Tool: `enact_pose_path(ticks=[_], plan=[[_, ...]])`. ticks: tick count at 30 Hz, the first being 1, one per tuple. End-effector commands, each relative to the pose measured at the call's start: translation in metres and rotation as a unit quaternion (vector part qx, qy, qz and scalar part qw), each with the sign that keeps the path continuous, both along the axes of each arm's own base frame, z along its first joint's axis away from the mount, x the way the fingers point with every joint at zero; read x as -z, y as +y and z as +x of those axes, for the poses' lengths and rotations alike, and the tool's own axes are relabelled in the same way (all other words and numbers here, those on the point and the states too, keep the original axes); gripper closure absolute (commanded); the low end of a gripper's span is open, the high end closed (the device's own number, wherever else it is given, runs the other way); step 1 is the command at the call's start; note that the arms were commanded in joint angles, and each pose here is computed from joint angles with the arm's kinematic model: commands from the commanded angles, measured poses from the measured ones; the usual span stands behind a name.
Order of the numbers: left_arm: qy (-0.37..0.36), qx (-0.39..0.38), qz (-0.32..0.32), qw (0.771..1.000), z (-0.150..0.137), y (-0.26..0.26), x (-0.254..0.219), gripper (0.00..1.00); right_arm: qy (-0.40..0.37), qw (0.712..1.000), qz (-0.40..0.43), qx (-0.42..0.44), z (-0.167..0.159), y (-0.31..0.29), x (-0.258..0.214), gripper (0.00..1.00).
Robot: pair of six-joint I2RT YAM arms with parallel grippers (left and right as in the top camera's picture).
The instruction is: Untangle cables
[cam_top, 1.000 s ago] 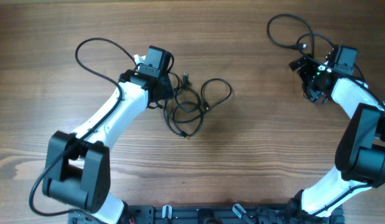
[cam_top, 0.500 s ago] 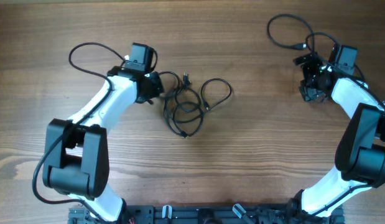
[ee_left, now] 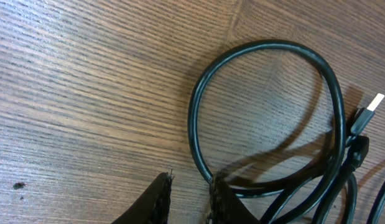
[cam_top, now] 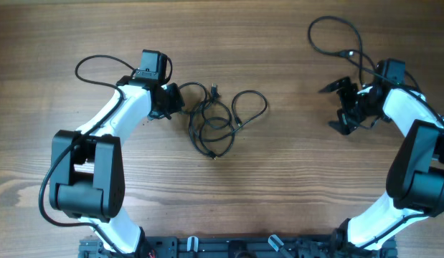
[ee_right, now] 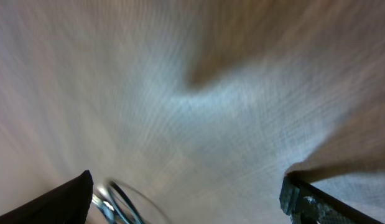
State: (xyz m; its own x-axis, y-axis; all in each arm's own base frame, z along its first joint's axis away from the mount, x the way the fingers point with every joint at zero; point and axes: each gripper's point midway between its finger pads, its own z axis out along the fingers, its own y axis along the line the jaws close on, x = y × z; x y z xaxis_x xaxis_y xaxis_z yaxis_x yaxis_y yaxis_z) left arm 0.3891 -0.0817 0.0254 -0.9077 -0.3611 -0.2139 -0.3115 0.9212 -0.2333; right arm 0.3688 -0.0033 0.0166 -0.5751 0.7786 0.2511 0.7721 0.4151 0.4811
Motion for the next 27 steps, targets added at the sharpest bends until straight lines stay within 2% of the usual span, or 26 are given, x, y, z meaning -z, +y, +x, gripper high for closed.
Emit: enact_pose_path(ticks=[1, 4, 8, 10, 11, 14, 16, 19, 21, 23, 25, 27], plan=[[0.003, 0.005, -0.003, 1.000, 0.000, 0.000, 0.003, 0.76, -0.025, 0.986, -0.020, -0.163, -0.024, 0.029, 0.014, 0.00], [0.003, 0.005, -0.003, 1.000, 0.000, 0.000, 0.003, 0.76, -0.029, 0.981, -0.064, -0.183, -0.020, 0.028, 0.020, 0.00], [0.005, 0.012, -0.022, 1.000, -0.001, -0.007, 0.002, 0.75, -0.035, 0.989, -0.043, -0.134, -0.007, 0.032, 0.015, 0.00], [0.006, 0.014, -0.027, 1.000, -0.002, -0.009, 0.001, 0.76, -0.065, 0.984, 0.012, -0.163, -0.006, 0.054, 0.004, 0.32], [0.004, 0.014, -0.028, 1.000, -0.001, -0.009, 0.001, 0.76, -0.081, 0.978, 0.030, -0.192, -0.008, 0.068, 0.000, 0.43], [-0.005, 0.010, -0.018, 1.000, 0.003, -0.006, 0.001, 0.87, -0.104, 0.946, 0.030, -0.307, -0.025, 0.119, -0.001, 0.60], [-0.003, 0.010, -0.017, 1.000, 0.003, -0.006, 0.003, 0.88, -0.092, 0.936, 0.006, -0.339, -0.034, 0.138, 0.006, 0.63], [0.005, 0.009, -0.013, 1.000, 0.003, -0.005, 0.013, 0.89, -0.077, 0.934, 0.045, -0.346, -0.046, 0.172, -0.001, 0.85], [0.010, 0.009, -0.013, 1.000, 0.003, -0.005, 0.019, 0.87, -0.101, 0.916, 0.083, -0.378, -0.054, 0.198, -0.012, 0.87], [0.010, 0.009, -0.012, 1.000, 0.004, -0.005, 0.022, 0.86, -0.132, 0.891, 0.133, -0.413, -0.063, 0.225, -0.032, 0.85], [0.006, 0.009, -0.013, 1.000, 0.007, -0.005, 0.023, 0.86, -0.176, 0.864, 0.152, -0.447, -0.067, 0.255, -0.068, 0.74], [0.005, 0.009, -0.013, 1.000, 0.007, -0.005, 0.023, 0.87, -0.220, 0.843, 0.137, -0.471, -0.063, 0.276, -0.095, 0.67]])
